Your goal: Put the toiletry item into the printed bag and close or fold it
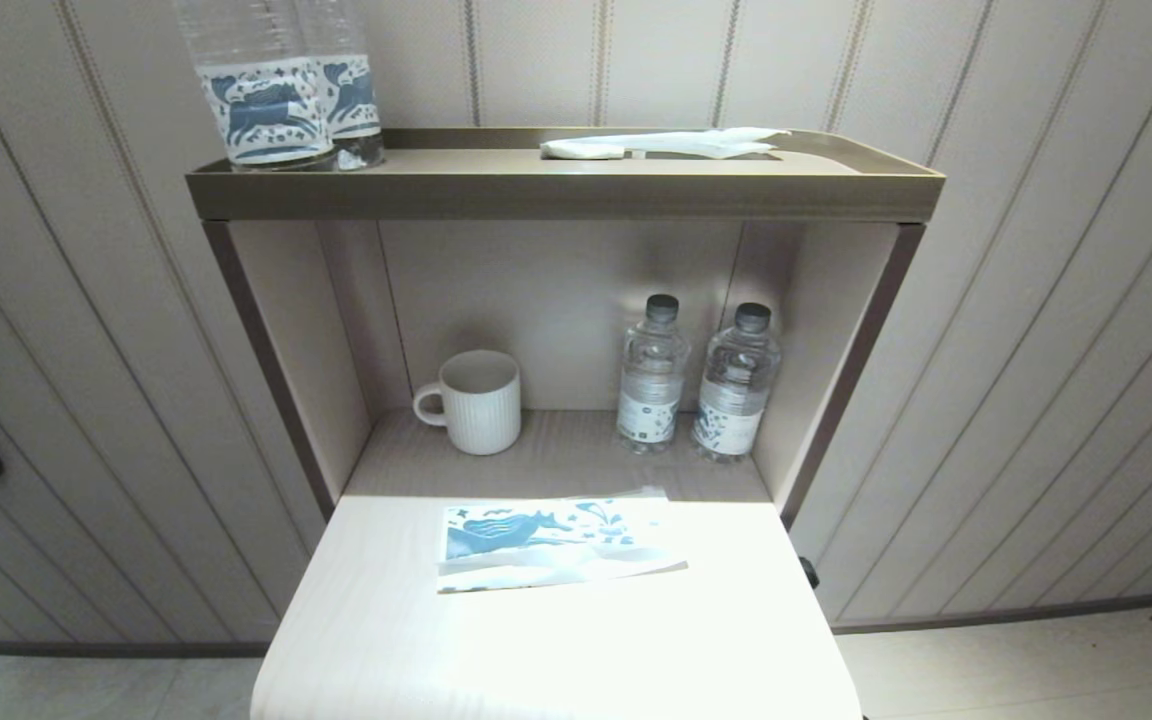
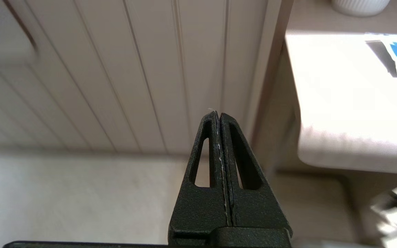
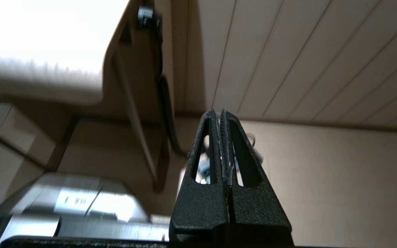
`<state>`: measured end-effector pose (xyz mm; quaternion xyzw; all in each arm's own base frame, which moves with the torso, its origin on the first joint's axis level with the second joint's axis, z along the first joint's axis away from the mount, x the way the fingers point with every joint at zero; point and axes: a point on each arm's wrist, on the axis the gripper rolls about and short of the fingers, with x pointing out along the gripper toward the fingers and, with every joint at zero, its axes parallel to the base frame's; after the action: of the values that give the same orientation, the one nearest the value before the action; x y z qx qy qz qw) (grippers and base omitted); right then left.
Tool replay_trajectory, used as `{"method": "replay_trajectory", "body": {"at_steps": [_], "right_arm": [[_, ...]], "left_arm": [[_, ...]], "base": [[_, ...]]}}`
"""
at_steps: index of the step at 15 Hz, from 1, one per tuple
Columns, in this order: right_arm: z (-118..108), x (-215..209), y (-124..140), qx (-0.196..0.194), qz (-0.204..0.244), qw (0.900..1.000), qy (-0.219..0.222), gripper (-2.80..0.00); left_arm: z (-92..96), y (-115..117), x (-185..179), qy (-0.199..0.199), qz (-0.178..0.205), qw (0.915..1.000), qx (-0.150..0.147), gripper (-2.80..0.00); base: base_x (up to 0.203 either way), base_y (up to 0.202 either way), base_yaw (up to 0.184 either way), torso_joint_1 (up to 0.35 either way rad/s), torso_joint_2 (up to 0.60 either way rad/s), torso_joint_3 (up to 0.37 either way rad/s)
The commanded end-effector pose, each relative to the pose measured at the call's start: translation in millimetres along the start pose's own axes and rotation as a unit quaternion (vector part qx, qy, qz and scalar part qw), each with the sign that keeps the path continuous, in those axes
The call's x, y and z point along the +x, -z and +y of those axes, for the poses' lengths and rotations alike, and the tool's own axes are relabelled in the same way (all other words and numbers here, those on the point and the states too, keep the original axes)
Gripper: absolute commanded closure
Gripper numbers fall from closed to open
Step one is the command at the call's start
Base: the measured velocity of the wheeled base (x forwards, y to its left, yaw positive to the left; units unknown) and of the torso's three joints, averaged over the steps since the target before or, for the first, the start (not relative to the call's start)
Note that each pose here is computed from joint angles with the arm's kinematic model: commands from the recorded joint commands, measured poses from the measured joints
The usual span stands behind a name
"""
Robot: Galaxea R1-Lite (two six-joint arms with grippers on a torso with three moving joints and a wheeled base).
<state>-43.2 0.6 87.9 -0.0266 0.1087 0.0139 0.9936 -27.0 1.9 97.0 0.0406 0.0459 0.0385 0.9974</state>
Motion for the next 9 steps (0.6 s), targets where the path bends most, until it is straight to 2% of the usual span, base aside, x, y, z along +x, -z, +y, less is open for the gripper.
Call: {"method": "replay_trajectory", "body": {"at_steps": [1,4,5,7,8,9], "right_arm": [[-1,15,-1,-0.014,-0.108,0.994,0.020,0.00],[-1,20,1,-0.029,-0.137,0.990,0.032,0.00],[-2,20,0,-0.028,-0.146,0.988,0.035,0.00],[-1,22,7,-0.026,-0.113,0.993,0.018,0.00],[0,23,11,-0.026,-0.088,0.996,0.004,0.00],[0,23,10,-0.021,-0.096,0.995,0.004,0.00]], "left_arm": [[0.3,8,-1,-0.024,-0.054,0.9977,0.033,0.00],[-0.2,7,4,-0.028,-0.108,0.9923,0.053,0.00],[0.7,3,3,-0.043,-0.129,0.9897,0.047,0.00],[3.0,-11,-2,-0.069,-0.199,0.9770,0.034,0.00],[3.0,-11,-2,-0.069,-0.196,0.9776,0.033,0.00],[2.0,-3,1,-0.061,-0.154,0.9855,0.037,0.00]], "base": [[0.000,0.000,0.000,0.000,0.00,0.000],[0.000,0.000,0.000,0.000,0.00,0.000],[0.000,0.000,0.000,0.000,0.00,0.000],[0.000,0.000,0.000,0.000,0.00,0.000],[0.000,0.000,0.000,0.000,0.00,0.000],[0.000,0.000,0.000,0.000,0.00,0.000]]}}
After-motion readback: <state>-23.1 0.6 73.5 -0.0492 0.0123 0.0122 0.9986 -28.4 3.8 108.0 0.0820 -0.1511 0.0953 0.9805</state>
